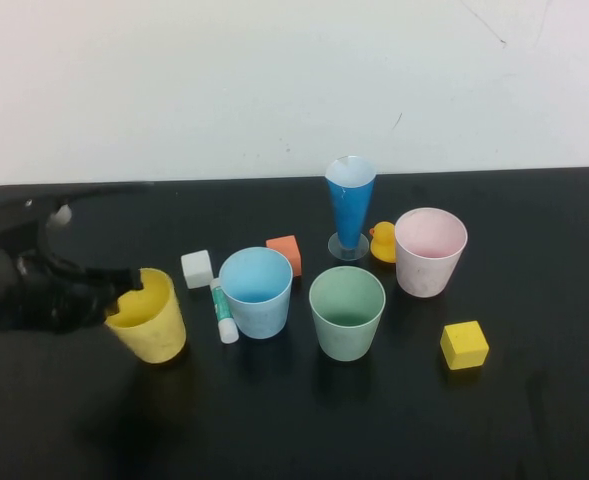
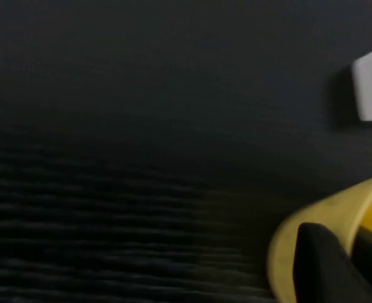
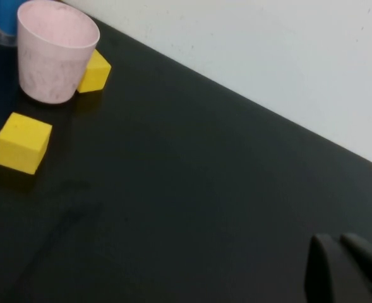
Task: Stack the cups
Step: Pick up the yellow cup, then place the yellow cup on the blue cup
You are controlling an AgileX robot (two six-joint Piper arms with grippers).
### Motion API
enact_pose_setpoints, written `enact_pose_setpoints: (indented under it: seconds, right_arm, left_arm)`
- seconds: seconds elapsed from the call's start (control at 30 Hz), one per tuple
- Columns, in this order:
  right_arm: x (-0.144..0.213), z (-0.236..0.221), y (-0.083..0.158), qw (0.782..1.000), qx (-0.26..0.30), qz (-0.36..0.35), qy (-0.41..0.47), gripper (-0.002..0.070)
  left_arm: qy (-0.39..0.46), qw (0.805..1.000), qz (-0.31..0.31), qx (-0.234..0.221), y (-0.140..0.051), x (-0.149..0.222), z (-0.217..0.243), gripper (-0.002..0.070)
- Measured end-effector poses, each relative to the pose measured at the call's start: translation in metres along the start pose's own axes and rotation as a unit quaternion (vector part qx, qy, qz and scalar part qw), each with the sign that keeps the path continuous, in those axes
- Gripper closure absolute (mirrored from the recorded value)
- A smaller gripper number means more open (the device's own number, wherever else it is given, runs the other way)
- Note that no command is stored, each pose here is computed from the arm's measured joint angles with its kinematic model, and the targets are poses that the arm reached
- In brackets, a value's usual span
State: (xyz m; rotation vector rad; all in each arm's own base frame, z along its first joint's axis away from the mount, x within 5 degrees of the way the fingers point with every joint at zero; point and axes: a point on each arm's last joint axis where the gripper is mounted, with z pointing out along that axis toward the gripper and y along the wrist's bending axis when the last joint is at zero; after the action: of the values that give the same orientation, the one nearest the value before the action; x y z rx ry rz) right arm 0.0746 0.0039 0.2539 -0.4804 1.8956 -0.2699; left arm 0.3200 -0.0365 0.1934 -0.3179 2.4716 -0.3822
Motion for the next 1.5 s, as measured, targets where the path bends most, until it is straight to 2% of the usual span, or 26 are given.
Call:
enact_pose_setpoints:
  seconds: [0.23, 0.5, 0.67, 0.77, 0.9, 1.17, 1.33, 1.4, 1.5]
  right_arm:
    - [0.0, 0.0, 0.0, 1.0, 0.001, 0.0, -0.001, 0.0679]
    - [0.0, 0.0, 0.0, 1.0, 0.001, 0.0, -0.002, 0.0679]
    - [0.0, 0.0, 0.0, 1.0, 0.002, 0.0, -0.003, 0.0679]
    - [0.0, 0.0, 0.0, 1.0, 0.002, 0.0, -0.003, 0.0679]
    - [0.0, 0.0, 0.0, 1.0, 0.002, 0.0, -0.003, 0.0679]
    - [-0.001, 0.0, 0.0, 1.0, 0.002, 0.0, -0.003, 0.0679]
    - [-0.001, 0.0, 0.0, 1.0, 0.002, 0.0, -0.003, 0.0679]
    - [-0.001, 0.0, 0.0, 1.0, 0.002, 0.001, -0.003, 0.0679]
    - [-0.001, 0.0, 0.0, 1.0, 0.002, 0.001, -0.003, 0.0679]
  left_arm:
    - [0.056, 0.995, 0.042, 0.067, -0.031, -0.029, -0.02, 0.0662]
    - [0.015, 0.987, 0.071, 0.142, -0.07, -0.075, -0.067, 0.0663]
    - [0.014, 0.977, 0.132, 0.166, -0.1, -0.07, -0.074, 0.0663]
    - [0.023, 0.97, 0.177, 0.162, -0.114, -0.06, -0.066, 0.0663]
    - [0.032, 0.967, 0.209, 0.145, -0.119, -0.053, -0.047, 0.0663]
    - [0.026, 0.968, 0.217, 0.125, -0.115, -0.053, -0.025, 0.0663]
    - [0.026, 0.962, 0.243, 0.121, -0.114, -0.053, -0.02, 0.0655]
    - [0.026, 0.959, 0.256, 0.121, -0.114, -0.052, -0.019, 0.0624]
    - [0.025, 0.955, 0.271, 0.122, -0.114, -0.052, -0.019, 0.0515]
